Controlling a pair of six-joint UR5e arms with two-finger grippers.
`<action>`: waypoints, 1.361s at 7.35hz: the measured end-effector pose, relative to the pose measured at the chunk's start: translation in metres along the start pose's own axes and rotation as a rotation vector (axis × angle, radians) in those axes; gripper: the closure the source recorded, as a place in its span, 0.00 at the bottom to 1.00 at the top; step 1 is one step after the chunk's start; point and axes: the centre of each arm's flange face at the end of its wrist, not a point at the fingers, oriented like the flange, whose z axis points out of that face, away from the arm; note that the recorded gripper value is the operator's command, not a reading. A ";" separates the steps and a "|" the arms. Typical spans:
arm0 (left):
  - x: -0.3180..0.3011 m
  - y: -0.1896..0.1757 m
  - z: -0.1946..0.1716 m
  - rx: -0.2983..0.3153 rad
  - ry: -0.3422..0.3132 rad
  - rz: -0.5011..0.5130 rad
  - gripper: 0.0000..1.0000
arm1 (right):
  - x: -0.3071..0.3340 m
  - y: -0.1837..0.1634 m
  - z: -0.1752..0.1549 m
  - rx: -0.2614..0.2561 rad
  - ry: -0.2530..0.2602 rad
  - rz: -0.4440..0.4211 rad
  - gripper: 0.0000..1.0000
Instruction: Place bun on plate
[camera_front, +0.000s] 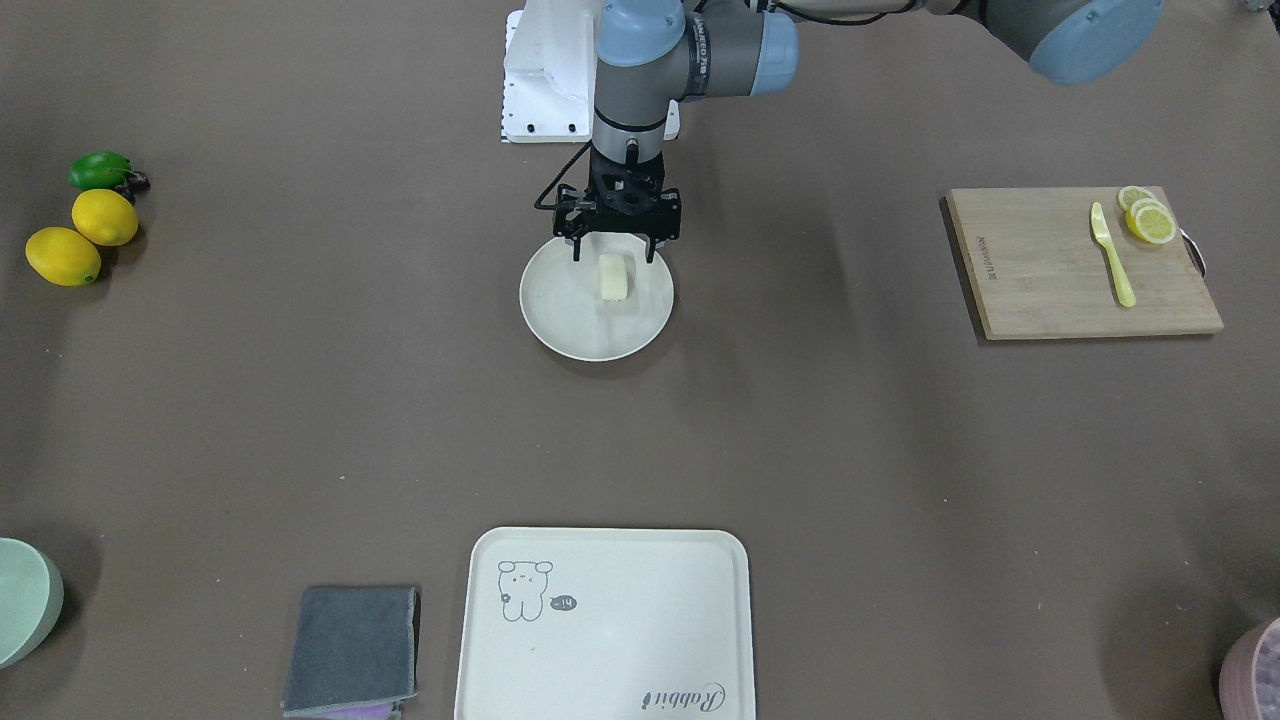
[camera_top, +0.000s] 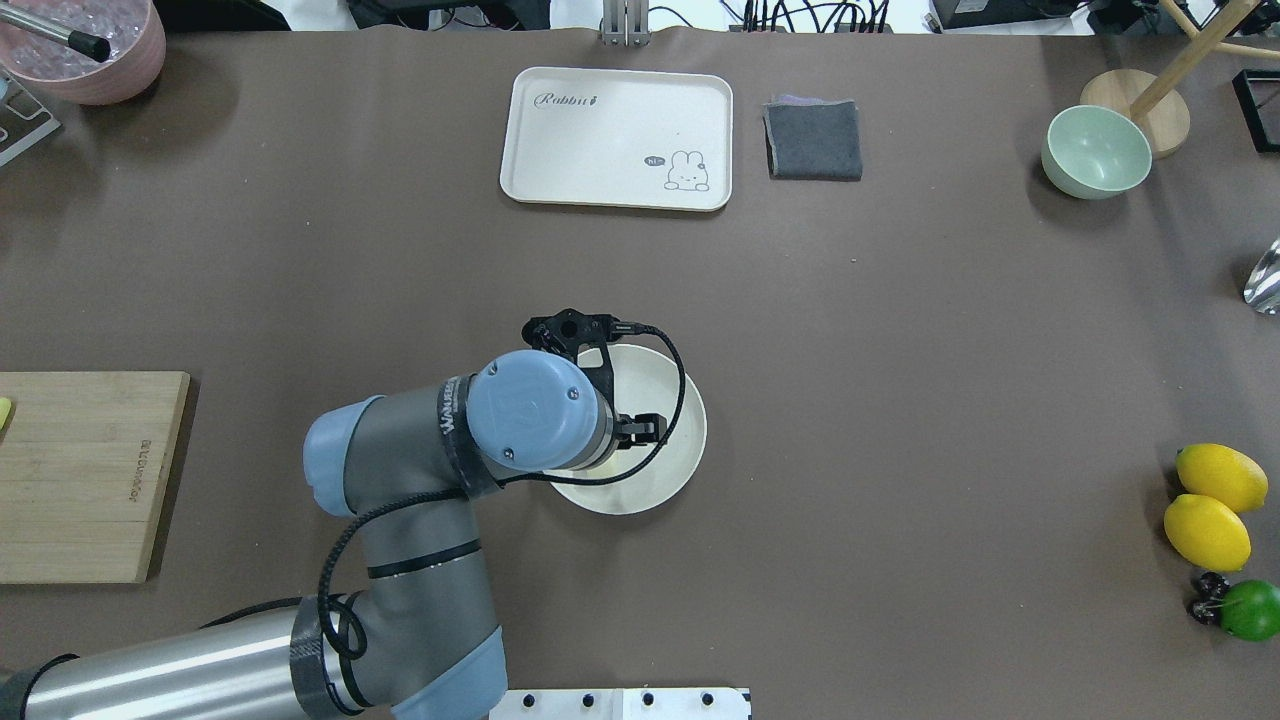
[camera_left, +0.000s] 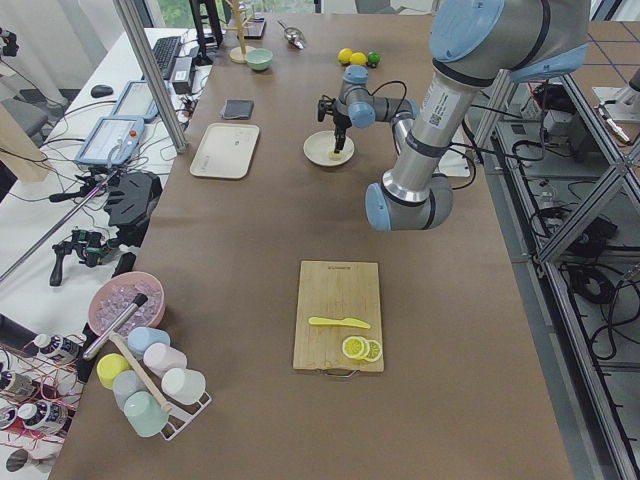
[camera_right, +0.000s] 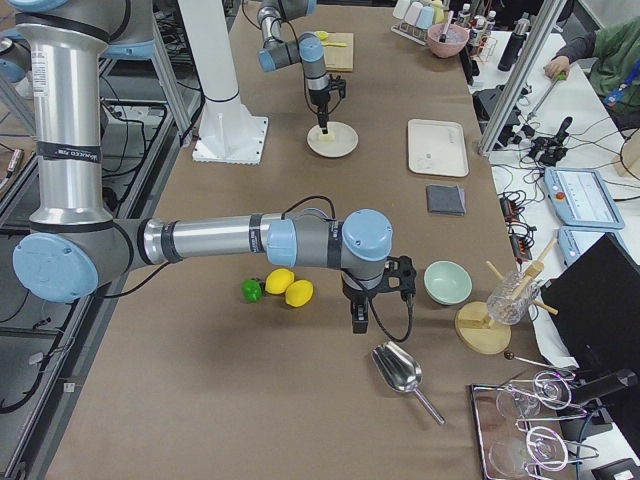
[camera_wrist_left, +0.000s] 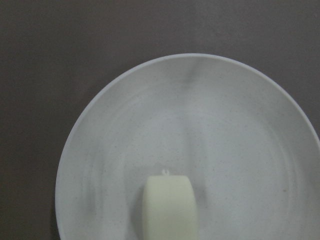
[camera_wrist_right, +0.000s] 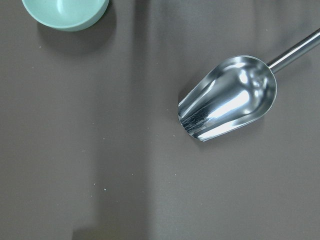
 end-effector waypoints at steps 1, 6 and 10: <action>-0.018 -0.026 -0.032 0.009 0.006 0.023 0.02 | 0.000 0.000 0.000 0.000 0.000 0.001 0.00; -0.239 -0.173 -0.126 0.092 -0.155 0.098 0.02 | -0.005 -0.002 -0.004 0.012 -0.001 0.072 0.00; -0.401 -0.223 -0.154 0.072 -0.294 0.113 0.02 | 0.014 0.014 0.014 -0.026 0.013 0.131 0.00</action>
